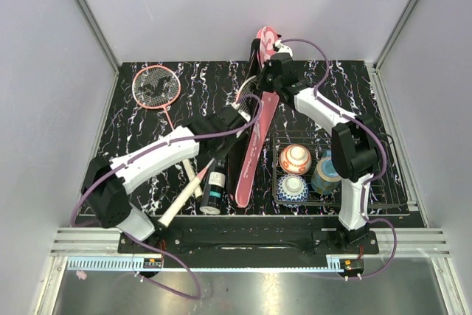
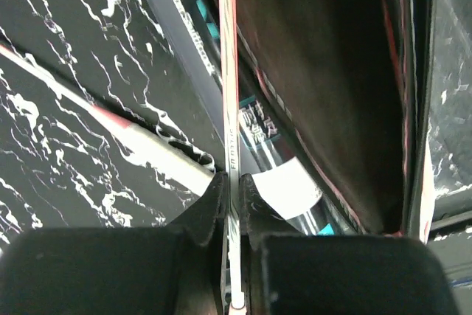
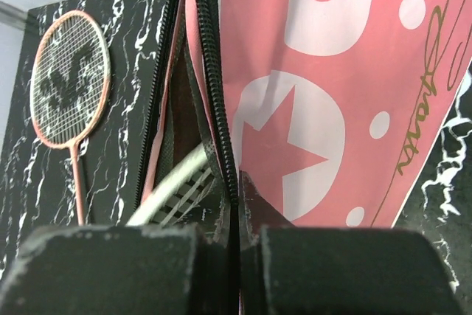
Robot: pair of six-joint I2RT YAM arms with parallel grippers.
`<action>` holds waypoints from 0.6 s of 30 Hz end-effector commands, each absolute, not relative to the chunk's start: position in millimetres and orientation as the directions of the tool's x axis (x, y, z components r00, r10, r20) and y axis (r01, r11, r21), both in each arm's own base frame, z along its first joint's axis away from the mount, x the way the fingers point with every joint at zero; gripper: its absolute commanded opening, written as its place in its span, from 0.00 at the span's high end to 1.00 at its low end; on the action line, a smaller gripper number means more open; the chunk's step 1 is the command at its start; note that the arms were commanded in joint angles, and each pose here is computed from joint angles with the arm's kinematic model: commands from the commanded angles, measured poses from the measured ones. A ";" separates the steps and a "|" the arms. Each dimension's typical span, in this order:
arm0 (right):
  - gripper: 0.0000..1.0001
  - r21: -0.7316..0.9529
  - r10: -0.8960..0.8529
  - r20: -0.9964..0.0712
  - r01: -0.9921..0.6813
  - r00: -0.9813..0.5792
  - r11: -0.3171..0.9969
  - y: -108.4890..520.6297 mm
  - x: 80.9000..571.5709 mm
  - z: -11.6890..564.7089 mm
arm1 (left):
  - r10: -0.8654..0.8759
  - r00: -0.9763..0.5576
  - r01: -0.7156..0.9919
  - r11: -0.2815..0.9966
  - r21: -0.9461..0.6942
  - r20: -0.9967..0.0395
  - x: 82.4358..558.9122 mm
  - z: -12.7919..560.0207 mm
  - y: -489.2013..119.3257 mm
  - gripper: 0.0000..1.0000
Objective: Pack up the badminton gear
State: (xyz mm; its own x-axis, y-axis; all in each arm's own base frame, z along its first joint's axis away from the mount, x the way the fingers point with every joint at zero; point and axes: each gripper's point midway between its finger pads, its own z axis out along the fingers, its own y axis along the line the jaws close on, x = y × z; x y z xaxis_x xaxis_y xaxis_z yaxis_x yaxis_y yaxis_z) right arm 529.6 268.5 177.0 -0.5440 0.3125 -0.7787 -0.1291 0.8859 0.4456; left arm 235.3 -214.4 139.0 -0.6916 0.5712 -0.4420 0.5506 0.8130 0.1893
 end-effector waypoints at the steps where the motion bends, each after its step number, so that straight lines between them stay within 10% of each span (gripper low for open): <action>1: 1.00 0.545 0.383 -0.803 -0.303 -0.456 0.782 292.0 515.0 249.8 | 0.479 -0.666 0.517 0.849 0.110 -0.572 284.6 172.2 -255.1 1.00; 18: 1.00 0.815 0.596 -0.510 -0.127 -0.620 0.565 304.7 487.2 238.1 | 0.109 -0.534 0.054 0.994 0.095 -0.839 405.4 197.8 -290.8 1.00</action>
